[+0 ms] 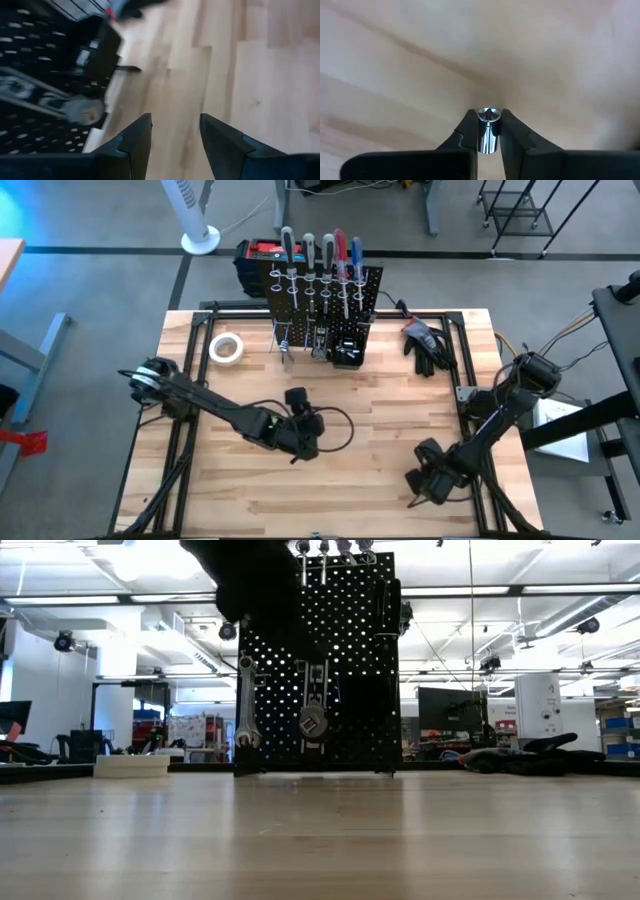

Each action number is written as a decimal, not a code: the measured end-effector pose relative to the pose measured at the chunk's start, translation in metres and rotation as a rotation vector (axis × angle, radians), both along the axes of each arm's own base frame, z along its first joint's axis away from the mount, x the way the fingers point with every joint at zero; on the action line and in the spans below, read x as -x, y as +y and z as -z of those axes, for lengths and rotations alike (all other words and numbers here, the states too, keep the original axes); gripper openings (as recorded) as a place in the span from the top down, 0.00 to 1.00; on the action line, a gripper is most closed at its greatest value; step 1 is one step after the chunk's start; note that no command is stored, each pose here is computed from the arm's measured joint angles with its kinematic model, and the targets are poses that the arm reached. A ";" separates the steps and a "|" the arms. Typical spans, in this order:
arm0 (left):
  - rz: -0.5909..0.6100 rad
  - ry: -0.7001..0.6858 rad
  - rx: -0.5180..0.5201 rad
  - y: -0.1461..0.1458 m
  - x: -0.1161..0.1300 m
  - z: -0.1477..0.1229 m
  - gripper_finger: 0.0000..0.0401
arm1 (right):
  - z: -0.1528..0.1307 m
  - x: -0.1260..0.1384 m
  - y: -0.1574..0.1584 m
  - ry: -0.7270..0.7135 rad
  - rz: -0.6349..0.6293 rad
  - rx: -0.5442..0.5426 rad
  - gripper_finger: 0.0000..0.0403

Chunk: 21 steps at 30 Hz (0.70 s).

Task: Hang tools onto peg board
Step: Put the socket wrench into the bin on the peg board

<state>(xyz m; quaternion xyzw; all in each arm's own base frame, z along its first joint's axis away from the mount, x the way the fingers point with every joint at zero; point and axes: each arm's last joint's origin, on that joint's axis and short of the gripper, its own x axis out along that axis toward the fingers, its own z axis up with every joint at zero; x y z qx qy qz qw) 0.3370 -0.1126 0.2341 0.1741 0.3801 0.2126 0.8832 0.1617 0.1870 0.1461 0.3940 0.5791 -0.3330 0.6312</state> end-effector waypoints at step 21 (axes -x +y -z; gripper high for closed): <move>-0.078 -0.383 0.141 0.041 0.106 -0.032 0.61 | -0.058 -0.124 -0.102 -0.374 -0.403 0.721 0.93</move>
